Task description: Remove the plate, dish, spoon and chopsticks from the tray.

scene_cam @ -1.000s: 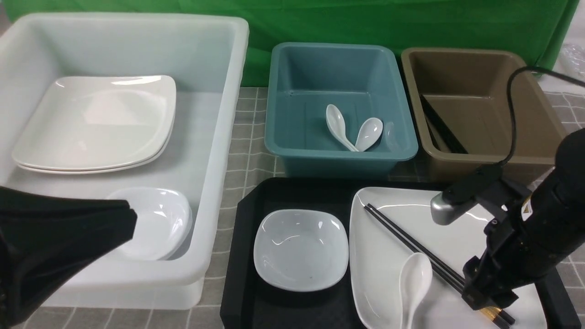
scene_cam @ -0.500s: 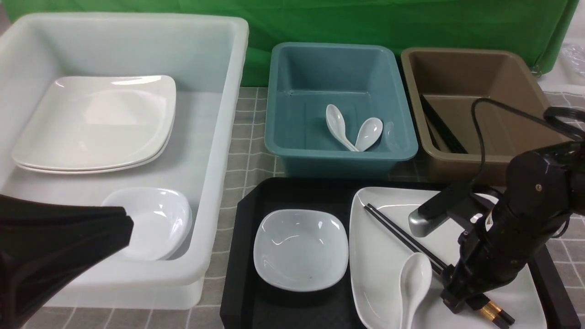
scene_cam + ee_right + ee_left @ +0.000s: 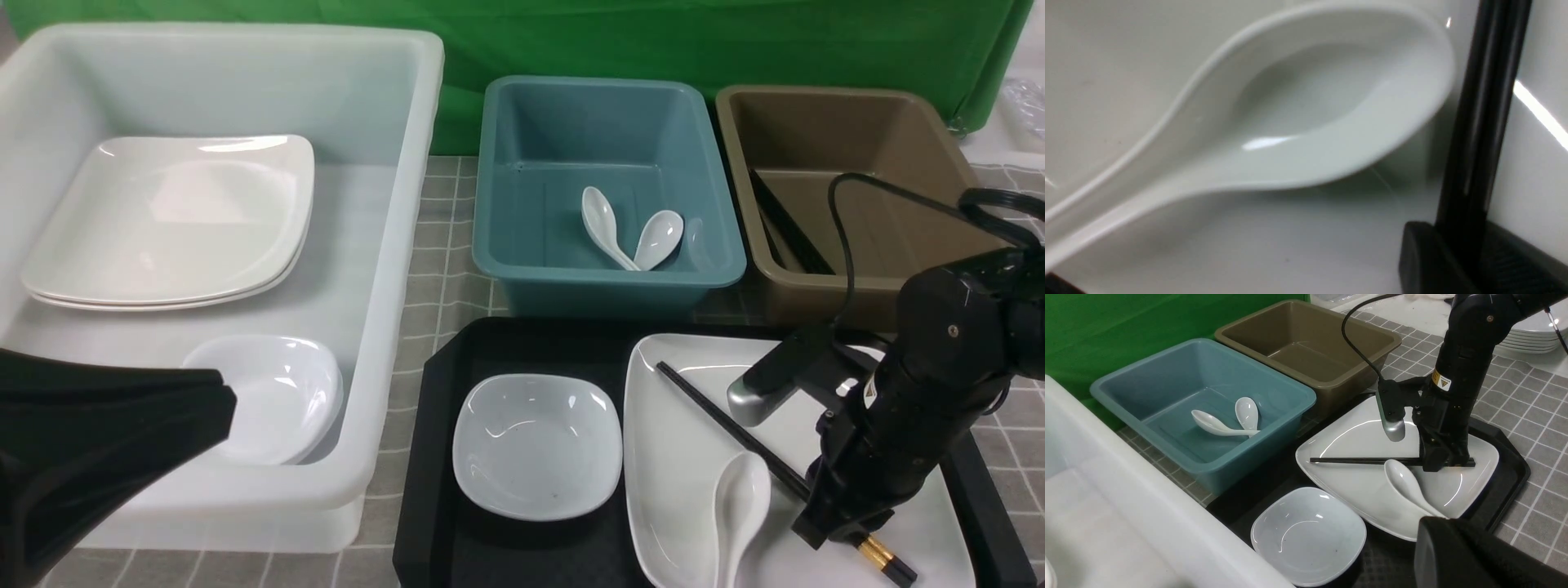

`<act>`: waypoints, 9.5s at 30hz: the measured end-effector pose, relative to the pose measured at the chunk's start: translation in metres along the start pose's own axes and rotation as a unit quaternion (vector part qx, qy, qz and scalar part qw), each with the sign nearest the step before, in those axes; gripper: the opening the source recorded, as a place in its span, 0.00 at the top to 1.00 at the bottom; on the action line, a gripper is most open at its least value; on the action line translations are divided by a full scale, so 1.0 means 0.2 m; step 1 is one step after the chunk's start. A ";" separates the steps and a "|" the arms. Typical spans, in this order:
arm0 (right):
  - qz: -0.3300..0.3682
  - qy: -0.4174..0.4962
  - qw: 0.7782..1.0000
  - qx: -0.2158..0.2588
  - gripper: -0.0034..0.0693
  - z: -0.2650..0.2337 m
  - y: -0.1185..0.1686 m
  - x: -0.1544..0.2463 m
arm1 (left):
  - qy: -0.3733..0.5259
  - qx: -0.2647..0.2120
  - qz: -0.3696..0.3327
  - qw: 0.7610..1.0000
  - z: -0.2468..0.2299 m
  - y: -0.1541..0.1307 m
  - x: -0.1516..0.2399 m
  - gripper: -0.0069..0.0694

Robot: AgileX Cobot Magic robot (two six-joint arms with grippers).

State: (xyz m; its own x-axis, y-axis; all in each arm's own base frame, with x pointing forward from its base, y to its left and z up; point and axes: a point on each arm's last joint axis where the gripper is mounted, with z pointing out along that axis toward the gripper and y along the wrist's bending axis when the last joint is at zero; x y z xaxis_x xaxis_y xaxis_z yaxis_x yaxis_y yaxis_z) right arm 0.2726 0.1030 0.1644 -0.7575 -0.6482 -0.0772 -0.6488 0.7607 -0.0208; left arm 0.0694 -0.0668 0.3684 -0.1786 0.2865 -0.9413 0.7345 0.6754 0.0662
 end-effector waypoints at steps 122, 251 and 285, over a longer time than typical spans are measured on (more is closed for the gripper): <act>0.227 -0.344 0.910 0.050 0.32 -0.56 -0.24 -0.81 | -0.044 -0.077 0.056 0.994 -0.01 0.07 -0.04 0.90; -0.567 -0.423 0.676 0.208 0.86 -0.37 1.13 -1.41 | 0.045 -0.282 -0.086 0.954 -0.61 0.05 0.14 0.88; -0.422 -0.507 0.729 0.181 0.32 -0.13 0.99 -1.56 | 0.030 -0.207 -0.100 0.973 -0.56 -0.01 0.13 0.88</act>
State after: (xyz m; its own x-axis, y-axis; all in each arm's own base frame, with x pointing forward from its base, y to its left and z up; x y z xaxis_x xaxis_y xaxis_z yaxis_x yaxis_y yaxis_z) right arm 0.3785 0.4543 0.2096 0.4630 -0.6722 -0.5778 -0.6522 0.1830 -0.7356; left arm -0.0100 0.0158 0.3819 -0.3375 0.1509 -0.9292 0.3562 0.9341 0.0223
